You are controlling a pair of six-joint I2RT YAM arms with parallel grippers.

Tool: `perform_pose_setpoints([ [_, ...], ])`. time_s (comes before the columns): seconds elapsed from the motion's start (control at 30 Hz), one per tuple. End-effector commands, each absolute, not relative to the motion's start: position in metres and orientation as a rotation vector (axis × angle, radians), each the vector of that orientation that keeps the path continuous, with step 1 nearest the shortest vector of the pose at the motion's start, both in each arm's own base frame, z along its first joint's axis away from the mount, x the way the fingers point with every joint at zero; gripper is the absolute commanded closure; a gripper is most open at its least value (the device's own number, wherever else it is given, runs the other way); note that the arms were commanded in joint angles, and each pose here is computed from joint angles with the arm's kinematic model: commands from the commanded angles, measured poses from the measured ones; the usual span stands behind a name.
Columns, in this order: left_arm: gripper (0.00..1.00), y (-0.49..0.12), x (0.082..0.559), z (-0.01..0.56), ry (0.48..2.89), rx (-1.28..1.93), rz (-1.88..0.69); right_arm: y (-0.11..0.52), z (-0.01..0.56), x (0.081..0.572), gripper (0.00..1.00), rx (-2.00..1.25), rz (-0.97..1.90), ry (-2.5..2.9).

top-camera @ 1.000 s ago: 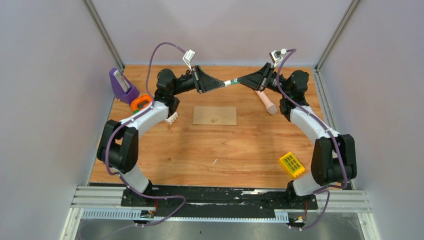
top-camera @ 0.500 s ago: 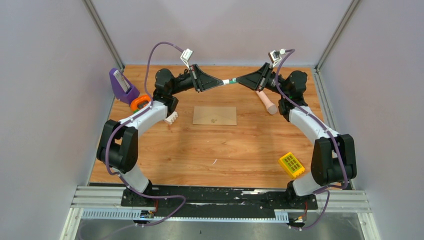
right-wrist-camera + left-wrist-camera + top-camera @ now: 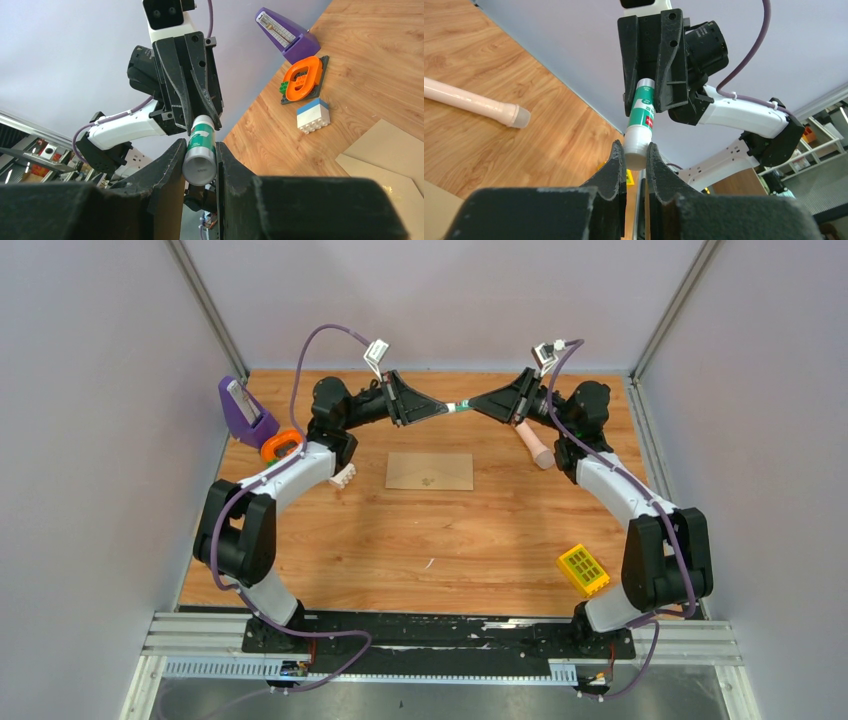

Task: Place the letter into the envelope and seal it
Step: Close the solid glue cap on the solid glue.

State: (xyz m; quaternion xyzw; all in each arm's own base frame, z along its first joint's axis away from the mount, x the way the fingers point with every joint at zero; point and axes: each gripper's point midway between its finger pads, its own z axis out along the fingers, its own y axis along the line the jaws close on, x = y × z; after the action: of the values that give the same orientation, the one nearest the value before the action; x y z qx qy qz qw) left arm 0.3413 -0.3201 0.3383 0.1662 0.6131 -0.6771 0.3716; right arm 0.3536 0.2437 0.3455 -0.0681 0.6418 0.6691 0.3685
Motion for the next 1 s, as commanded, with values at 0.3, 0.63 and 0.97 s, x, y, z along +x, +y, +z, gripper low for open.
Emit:
perform_pose_setpoints([
  [0.3, 0.86, -0.328, 0.331, 0.353, 1.525, 0.496, -1.725, 0.269, 0.347, 0.337, 1.00, -0.298, 1.756, 1.666],
  [0.63, 0.81, -0.341, 0.319, 0.353, 1.527, 0.563, -1.757, 0.286, 0.334, 0.334, 1.00, -0.323, 1.795, 1.709],
  [0.97, 0.65, -0.341, 0.317, 0.356, 1.515, 0.562, -1.770, 0.294, 0.329, 0.329, 1.00, -0.308, 1.847, 1.722],
])
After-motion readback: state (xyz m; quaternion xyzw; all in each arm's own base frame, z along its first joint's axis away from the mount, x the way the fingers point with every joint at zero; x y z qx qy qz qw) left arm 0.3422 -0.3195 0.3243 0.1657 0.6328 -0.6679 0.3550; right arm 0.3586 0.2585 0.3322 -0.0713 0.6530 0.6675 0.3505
